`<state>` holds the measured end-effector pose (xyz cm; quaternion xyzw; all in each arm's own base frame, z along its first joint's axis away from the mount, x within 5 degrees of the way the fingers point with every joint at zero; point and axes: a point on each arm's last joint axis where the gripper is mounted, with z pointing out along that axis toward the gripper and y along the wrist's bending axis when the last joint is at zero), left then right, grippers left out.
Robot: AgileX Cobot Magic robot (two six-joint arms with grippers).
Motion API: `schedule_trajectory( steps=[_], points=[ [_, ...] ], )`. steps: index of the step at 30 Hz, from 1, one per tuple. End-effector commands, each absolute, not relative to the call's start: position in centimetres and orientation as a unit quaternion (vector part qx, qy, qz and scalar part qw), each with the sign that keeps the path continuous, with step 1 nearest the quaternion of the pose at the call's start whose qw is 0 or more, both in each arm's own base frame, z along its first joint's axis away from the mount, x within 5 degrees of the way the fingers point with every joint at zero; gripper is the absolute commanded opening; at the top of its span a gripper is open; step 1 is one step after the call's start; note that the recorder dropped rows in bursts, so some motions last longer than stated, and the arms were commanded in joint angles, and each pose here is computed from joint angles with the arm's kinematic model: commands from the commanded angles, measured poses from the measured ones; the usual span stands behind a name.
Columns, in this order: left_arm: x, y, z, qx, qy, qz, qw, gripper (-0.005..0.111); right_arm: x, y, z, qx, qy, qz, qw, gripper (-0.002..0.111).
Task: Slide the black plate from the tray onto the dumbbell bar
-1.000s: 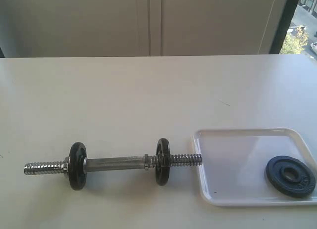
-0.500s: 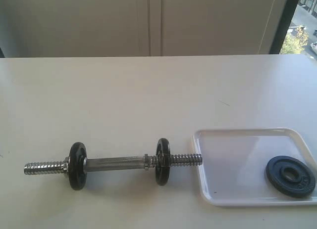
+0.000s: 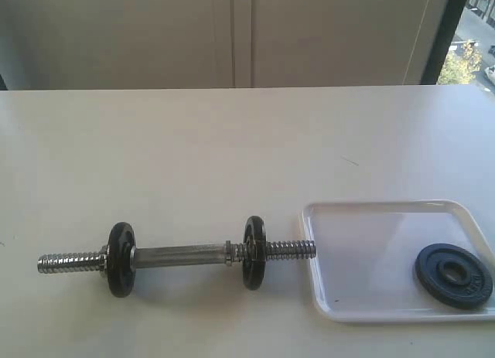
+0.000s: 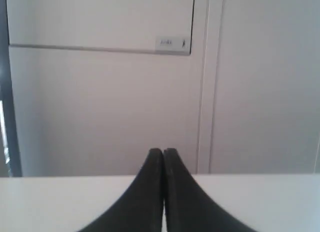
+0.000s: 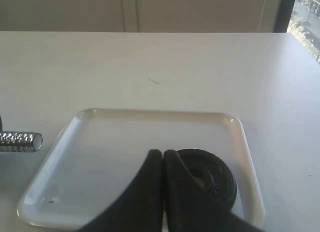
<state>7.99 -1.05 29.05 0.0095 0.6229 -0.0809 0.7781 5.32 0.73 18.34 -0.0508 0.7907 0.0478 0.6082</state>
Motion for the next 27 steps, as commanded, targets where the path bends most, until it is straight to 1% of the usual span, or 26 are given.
schedule_trajectory(
  steps=[1,3,4,7,8,9,10,13,14,15,16,17,18,19,20,21,22,23,25,27],
  points=[
    [10.6,-1.0,30.3,0.049,0.695,-0.026,0.716,0.000,5.3,0.8,18.3,-0.053,0.787,0.050,0.612,0.000],
    [12.0,-1.4,31.1,0.085,0.714,-0.023,0.694,0.000,5.3,0.8,18.3,-0.053,0.787,0.050,0.612,0.000],
    [13.8,-2.0,31.6,0.072,0.740,-0.088,0.663,0.000,5.3,0.8,18.3,-0.053,0.787,0.050,0.612,0.000],
    [17.5,-3.2,31.3,0.112,0.772,-0.144,0.609,0.000,5.3,0.8,18.3,-0.053,0.787,0.050,0.612,0.000],
    [19.4,-3.3,30.6,0.112,0.791,-0.150,0.583,0.000,5.3,0.8,18.3,-0.053,0.787,0.050,0.612,0.000],
    [20.4,-3.0,30.1,0.110,0.800,-0.131,0.576,0.000,5.3,0.8,18.3,-0.053,0.787,0.050,0.612,0.000],
    [21.7,-2.0,29.4,0.109,0.811,-0.063,0.571,0.000,5.3,0.8,18.3,-0.054,0.787,0.051,0.612,0.000],
    [22.4,0.6,29.2,0.101,0.812,0.103,0.566,0.000,5.3,0.8,18.3,-0.059,0.787,0.055,0.612,0.000],
    [22.2,2.2,29.4,0.117,0.802,0.224,0.541,0.000,5.3,0.9,18.3,-0.061,0.787,0.057,0.612,0.000],
    [22.0,3.1,29.6,0.127,0.794,0.292,0.518,0.000,5.3,0.9,18.3,-0.061,0.787,0.057,0.612,0.000],
    [21.6,4.1,29.8,0.159,0.780,0.376,0.474,0.000,5.3,0.9,18.3,-0.061,0.787,0.057,0.612,0.000],
    [21.3,4.6,29.7,0.162,0.783,0.408,0.440,0.000,5.3,0.9,18.3,-0.061,0.787,0.057,0.612,0.000],
    [20.7,5.0,28.9,0.165,0.809,0.412,0.386,0.000,5.3,0.9,18.3,-0.061,0.787,0.057,0.612,0.000],
    [20.5,4.8,28.3,0.188,0.826,0.395,0.355,0.000,5.3,0.9,18.3,-0.061,0.787,0.057,0.612,0.000],
    [20.6,3.9,27.7,0.236,0.836,0.355,0.347,0.000,5.3,0.9,18.3,-0.061,0.787,0.057,0.612,0.000],
    [20.9,2.7,27.6,0.264,0.836,0.320,0.359,0.000,5.3,0.9,18.3,-0.061,0.787,0.057,0.612,0.000],
    [21.2,0.5,27.9,0.303,0.833,0.270,0.377,0.000,5.3,0.9,18.3,-0.061,0.787,0.057,0.612,0.000],
    [21.2,-0.6,27.9,0.315,0.836,0.239,0.380,0.000,5.3,0.9,18.3,-0.061,0.787,0.057,0.612,0.000],
    [21.1,-3.3,27.8,0.378,0.834,0.193,0.353,0.000,5.3,0.9,18.3,-0.061,0.787,0.057,0.612,0.000],
    [20.7,-5.4,27.3,0.440,0.832,0.156,0.300,0.000,5.3,0.9,18.3,-0.061,0.787,0.057,0.612,0.000]
  ],
)
